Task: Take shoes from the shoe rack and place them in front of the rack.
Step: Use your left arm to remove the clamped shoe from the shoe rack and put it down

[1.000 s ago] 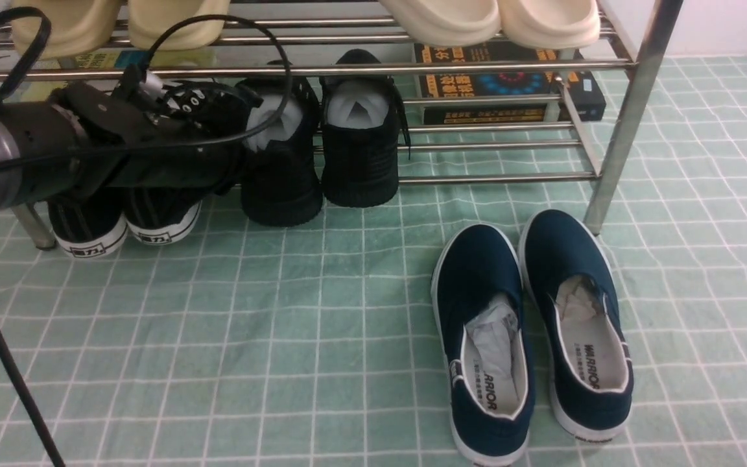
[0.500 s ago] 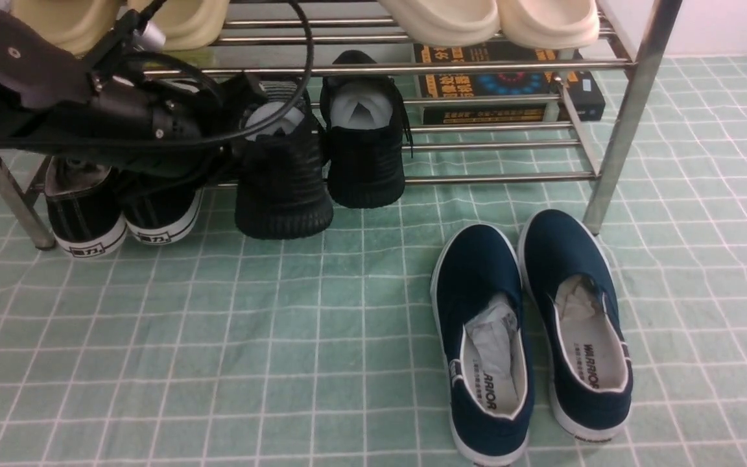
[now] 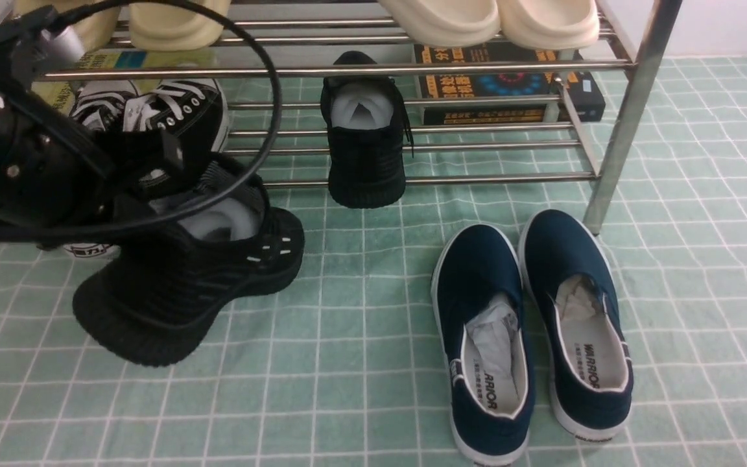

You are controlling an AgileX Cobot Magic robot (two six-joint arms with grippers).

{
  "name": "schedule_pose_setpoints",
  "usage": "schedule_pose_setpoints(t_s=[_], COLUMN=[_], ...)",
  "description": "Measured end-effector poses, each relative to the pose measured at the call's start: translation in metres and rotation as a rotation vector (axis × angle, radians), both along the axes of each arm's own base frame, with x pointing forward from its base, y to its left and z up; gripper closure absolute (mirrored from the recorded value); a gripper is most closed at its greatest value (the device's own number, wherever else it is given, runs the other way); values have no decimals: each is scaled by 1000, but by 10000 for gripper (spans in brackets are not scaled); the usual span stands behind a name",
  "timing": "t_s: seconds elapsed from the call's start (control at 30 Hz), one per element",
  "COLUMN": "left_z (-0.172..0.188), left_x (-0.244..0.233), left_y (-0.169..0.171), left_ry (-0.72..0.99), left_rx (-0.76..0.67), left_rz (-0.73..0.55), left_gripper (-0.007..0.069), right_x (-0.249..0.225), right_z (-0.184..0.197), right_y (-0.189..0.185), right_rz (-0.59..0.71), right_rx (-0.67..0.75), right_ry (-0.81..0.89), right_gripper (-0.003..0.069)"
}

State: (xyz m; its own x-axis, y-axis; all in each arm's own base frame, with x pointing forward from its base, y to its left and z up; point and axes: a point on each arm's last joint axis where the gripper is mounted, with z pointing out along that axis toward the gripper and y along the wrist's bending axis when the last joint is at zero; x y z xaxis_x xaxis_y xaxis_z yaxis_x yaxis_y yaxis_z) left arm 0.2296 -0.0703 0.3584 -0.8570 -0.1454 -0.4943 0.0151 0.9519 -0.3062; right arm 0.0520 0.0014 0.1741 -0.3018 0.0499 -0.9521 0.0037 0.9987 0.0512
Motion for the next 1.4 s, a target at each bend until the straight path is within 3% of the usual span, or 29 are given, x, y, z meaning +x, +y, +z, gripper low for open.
schedule_pose_setpoints(t_s=[0.2, 0.33, 0.63, 1.0, 1.4], left_z=[-27, -44, -55, -111, -117], left_x=[-15, -16, -6, -7, -5], left_y=[-24, -34, -33, -32, -32], left_ry=[47, 29, -83, -58, -153], left_rx=[-25, -84, -168, -252, -387], left_rz=[-49, 14, 155, 267, 334], left_gripper=[599, 599, 599, 596, 594], right_x=[0, 0, 0, 0, 0], right_z=[0, 0, 0, 0, 0], right_y=[0, 0, 0, 0, 0], right_rz=[0, 0, 0, 0, 0], right_rx=[0, 0, 0, 0, 0], right_ry=[0, 0, 0, 0, 0], right_gripper=[421, 421, 421, 421, 421])
